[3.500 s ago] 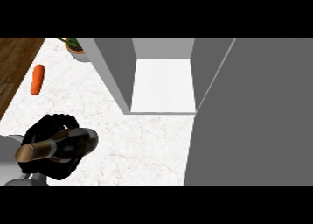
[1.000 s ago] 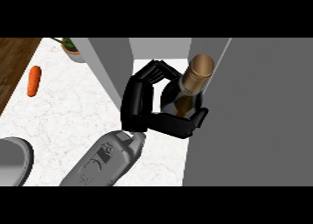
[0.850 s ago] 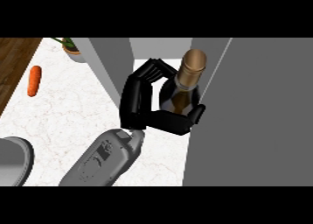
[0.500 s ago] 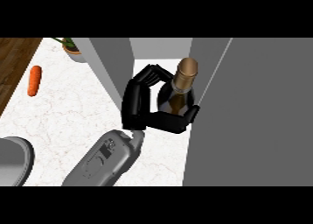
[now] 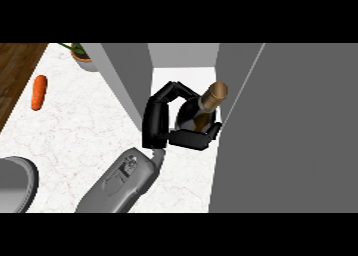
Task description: Pick up the wine, place it into the cabinet and close the cabinet
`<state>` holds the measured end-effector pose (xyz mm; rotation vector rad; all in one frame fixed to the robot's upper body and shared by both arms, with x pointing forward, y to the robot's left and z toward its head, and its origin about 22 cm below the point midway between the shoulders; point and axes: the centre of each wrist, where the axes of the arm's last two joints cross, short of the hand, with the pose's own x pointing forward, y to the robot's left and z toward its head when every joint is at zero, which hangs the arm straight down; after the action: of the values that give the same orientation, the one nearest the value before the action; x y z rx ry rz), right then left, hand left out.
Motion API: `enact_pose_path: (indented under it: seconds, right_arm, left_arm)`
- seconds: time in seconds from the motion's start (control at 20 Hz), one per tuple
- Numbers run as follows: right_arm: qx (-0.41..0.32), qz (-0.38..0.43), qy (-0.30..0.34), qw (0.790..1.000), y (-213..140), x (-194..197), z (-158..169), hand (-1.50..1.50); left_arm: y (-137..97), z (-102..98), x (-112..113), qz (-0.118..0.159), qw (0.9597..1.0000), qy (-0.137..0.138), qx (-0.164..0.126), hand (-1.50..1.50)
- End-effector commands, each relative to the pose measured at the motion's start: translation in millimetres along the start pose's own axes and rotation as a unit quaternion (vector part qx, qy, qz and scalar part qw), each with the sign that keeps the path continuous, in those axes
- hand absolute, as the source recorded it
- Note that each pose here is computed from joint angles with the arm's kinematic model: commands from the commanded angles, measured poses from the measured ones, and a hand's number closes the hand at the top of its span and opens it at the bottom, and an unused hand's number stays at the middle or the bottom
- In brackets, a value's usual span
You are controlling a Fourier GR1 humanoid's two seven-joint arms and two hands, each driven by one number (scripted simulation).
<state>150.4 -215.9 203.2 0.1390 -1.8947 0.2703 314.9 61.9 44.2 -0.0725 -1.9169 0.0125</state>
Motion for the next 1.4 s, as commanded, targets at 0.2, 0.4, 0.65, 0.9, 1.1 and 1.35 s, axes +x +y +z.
enact_pose_path:
  seconds: [0.2,0.4,0.65,0.9,1.1,1.35]
  right_arm:
    - [0.009,-0.024,-0.026,0.999,0.9,16.3,22.8,-1.5]
    - [0.001,-0.023,-0.025,0.999,-0.1,9.0,14.2,-1.5]
    - [0.01,-0.023,-0.023,0.999,11.5,12.3,14.5,-1.5]
    - [0.008,-0.023,-0.02,1.0,-0.4,16.3,16.2,-1.5]
    - [0.012,-0.036,-0.026,0.999,10.1,19.5,18.2,-1.5]
    - [0.01,-0.032,-0.014,0.999,-2.0,5.6,20.0,-1.5]
  left_arm:
    - [23.0,-10.3,-13.0,0.007,0.9996,0.003,0.026,1.5]
    - [23.1,-16.3,-22.9,0.008,0.9994,-0.006,0.033,1.5]
    - [39.4,-35.9,-24.0,-0.007,0.9992,0.015,0.038,1.5]
    - [34.1,-49.0,-24.2,0.012,0.999,0.027,0.035,1.5]
    - [29.6,-67.1,-21.8,0.001,0.9984,0.044,0.036,1.5]
    - [28.8,-81.8,-26.4,-0.01,0.998,0.044,0.044,1.5]
